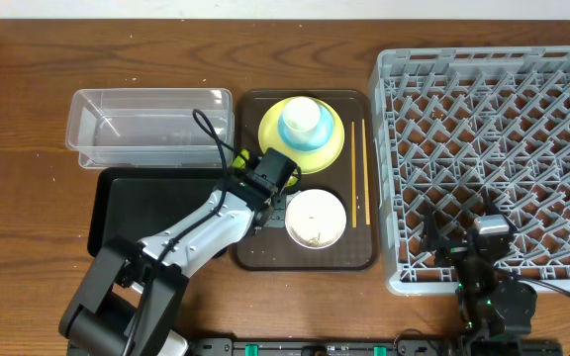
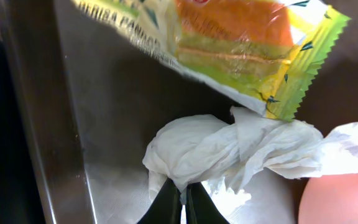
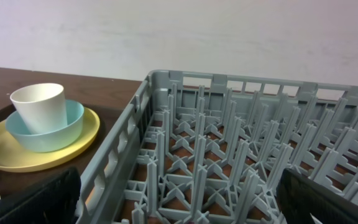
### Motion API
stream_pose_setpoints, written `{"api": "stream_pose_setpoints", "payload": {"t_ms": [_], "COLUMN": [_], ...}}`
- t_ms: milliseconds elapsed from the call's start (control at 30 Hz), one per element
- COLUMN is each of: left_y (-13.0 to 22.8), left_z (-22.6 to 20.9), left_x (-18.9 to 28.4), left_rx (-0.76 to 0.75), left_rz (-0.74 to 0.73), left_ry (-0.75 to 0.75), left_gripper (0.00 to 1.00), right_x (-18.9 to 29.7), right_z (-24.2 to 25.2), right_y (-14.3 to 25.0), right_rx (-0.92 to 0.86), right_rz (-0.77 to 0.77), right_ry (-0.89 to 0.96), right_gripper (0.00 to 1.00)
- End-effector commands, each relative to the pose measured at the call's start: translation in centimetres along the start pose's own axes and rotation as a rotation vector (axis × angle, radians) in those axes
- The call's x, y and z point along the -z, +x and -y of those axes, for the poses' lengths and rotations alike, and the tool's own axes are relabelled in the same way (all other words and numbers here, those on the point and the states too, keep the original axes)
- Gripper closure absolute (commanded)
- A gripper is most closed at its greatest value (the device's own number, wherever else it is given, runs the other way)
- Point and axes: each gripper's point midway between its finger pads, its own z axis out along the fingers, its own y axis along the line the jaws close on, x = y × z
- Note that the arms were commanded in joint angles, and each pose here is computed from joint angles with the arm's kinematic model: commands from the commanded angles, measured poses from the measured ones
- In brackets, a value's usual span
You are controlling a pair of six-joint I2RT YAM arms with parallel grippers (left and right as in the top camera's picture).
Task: Sort waste into correct bins and load items into the dishwasher rack
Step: 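Grasp the tissue with the left gripper and drop it into the clear bin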
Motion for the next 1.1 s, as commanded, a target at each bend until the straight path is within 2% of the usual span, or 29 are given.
{"api": "stream_pose_setpoints", "payload": {"t_ms": [0, 333, 600, 800, 1067], "left_y": [-0.2, -3.3, -7.1, -10.8, -14.5], "left_z": [-0.1, -0.6, -7.1, -11.9, -15.6], "left_x": [1.3, 12.3, 17.9, 17.0, 10.8], "left_rx": [0.001, 0.05, 0.223, 0.348, 0.441], "left_rz": [0.016, 0.27, 0.533, 0.601, 0.565], "left_ry": [0.0, 0.122, 0.04, -0.002, 0.005], "left_gripper": [0.94, 0.94, 0.94, 0.93, 0.93], "right_x": [0.0, 0.0, 0.0, 0.0, 0.0], "right_z": [-0.2, -0.2, -0.2, -0.2, -0.2], "right_y": [0.2, 0.2, 0.2, 0.2, 0.2], "right_rx": [0.008, 0.008, 0.008, 0.008, 0.008], "right_rz": [-0.008, -0.008, -0.008, -0.008, -0.008], "right_ry": [-0.008, -0.008, -0.008, -0.008, -0.008], "right_gripper": [0.01, 0.01, 0.01, 0.01, 0.01]}}
